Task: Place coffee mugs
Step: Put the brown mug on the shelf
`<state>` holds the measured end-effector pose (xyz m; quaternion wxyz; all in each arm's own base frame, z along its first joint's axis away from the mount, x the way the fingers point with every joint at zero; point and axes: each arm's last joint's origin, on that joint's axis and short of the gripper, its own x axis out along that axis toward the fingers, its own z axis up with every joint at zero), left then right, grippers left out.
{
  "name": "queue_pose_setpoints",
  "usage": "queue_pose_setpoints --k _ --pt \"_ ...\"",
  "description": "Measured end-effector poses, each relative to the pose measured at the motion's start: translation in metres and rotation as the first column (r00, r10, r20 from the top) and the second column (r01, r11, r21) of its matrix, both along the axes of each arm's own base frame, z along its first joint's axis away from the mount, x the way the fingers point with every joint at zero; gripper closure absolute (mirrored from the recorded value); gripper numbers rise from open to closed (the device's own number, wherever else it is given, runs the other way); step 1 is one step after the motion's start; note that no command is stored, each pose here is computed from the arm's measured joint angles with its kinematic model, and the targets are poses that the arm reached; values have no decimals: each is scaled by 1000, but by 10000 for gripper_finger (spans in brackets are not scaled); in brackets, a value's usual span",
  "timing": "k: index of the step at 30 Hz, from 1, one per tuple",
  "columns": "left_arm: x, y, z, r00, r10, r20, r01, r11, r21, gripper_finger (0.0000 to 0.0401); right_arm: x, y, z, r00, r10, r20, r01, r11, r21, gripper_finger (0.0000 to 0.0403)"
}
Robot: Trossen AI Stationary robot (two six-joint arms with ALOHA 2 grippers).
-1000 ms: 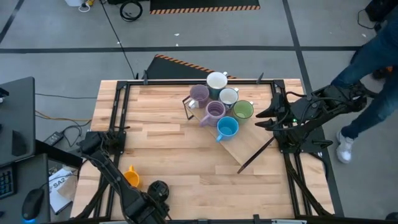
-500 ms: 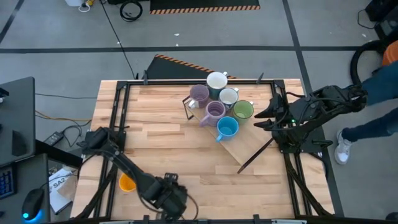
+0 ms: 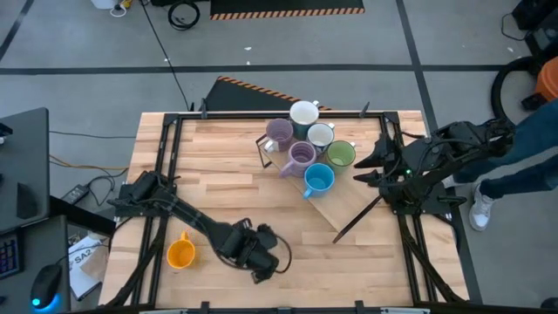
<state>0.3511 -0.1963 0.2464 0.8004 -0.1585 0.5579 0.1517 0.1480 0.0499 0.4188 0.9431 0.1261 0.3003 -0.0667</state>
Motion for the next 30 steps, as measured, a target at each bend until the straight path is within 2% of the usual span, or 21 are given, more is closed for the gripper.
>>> queue_pose_setpoints --k 5,9,17,21,25,30 --pt "12 20 0 997 67 22 -67 998 6 292 21 11 -7 998 64 -3 -64 998 -10 231" --pt "15 26 4 999 36 41 -37 999 14 292 38 25 -19 987 154 41 -155 988 14 231" --pt "17 25 13 994 -13 109 11 1000 19 292 49 42 -43 978 207 25 -207 978 11 231" --pt "15 25 18 995 -33 97 36 999 -26 292 49 47 -46 974 226 8 -226 974 6 231" --pt "10 25 23 997 8 74 -1 995 -96 286 48 49 -46 973 230 7 -230 973 -2 231" --pt "6 20 24 999 12 51 -4 989 -145 260 47 50 -47 973 230 2 -230 973 -16 231"
